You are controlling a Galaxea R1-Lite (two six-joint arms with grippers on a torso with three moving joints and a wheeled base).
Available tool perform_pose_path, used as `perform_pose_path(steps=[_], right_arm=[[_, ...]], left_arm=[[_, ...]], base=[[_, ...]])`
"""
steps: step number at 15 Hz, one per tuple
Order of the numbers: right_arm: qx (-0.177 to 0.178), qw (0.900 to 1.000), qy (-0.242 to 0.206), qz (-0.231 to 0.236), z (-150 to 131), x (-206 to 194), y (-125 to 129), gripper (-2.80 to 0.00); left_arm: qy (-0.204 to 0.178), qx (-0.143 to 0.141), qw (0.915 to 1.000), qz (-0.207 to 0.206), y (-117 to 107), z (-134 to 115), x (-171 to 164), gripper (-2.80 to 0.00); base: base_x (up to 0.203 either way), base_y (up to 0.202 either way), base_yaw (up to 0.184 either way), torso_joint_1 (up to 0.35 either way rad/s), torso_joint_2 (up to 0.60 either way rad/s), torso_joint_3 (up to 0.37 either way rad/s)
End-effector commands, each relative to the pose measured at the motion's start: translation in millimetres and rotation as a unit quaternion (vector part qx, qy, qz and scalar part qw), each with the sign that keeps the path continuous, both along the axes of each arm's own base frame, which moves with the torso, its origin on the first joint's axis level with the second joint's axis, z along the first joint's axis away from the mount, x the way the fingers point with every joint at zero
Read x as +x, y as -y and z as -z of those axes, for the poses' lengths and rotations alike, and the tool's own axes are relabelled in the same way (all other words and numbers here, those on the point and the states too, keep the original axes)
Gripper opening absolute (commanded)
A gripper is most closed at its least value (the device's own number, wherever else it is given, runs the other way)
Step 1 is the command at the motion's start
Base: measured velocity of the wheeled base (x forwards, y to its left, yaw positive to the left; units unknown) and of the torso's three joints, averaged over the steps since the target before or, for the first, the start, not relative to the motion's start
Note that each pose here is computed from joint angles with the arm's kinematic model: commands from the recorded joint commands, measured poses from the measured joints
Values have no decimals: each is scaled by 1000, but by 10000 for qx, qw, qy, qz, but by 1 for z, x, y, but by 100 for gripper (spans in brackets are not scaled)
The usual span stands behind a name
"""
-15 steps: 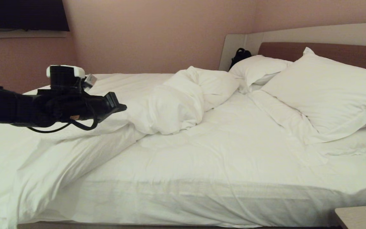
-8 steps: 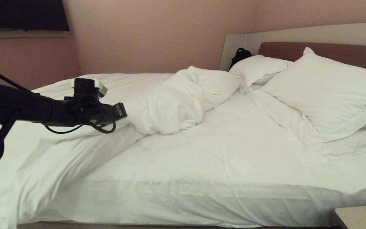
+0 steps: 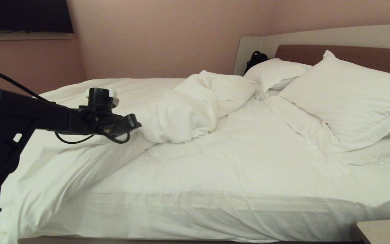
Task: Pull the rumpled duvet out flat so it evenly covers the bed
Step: Hold the folded corner of the quilt
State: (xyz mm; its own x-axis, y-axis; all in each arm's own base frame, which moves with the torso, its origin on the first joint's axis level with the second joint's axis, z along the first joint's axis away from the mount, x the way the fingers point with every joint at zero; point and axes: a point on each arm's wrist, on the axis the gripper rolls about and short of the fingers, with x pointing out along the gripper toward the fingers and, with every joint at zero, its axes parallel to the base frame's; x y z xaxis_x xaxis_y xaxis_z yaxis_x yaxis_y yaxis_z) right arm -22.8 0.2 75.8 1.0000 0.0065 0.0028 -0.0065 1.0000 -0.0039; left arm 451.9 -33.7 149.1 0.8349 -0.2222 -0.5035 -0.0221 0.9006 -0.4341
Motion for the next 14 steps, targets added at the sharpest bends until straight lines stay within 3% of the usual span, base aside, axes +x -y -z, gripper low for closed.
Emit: perform_pose_path(steps=[1, 4, 14], right_arm=[[-4, 10000, 2, 2, 0, 0, 0, -280], [-4, 10000, 2, -2, 0, 0, 0, -280], [-4, 10000, -4, -3, 0, 0, 0, -280]], left_arm=[[-13, -80, 10000, -38, 3, 0, 0, 0], [-58, 22, 9994, -338, 3, 11, 12, 0], [-82, -65, 9982, -587, 4, 33, 36, 0]], base=[[0, 0, 0, 0, 0, 0], [0, 0, 0, 0, 0, 0], [0, 0, 0, 0, 0, 0]])
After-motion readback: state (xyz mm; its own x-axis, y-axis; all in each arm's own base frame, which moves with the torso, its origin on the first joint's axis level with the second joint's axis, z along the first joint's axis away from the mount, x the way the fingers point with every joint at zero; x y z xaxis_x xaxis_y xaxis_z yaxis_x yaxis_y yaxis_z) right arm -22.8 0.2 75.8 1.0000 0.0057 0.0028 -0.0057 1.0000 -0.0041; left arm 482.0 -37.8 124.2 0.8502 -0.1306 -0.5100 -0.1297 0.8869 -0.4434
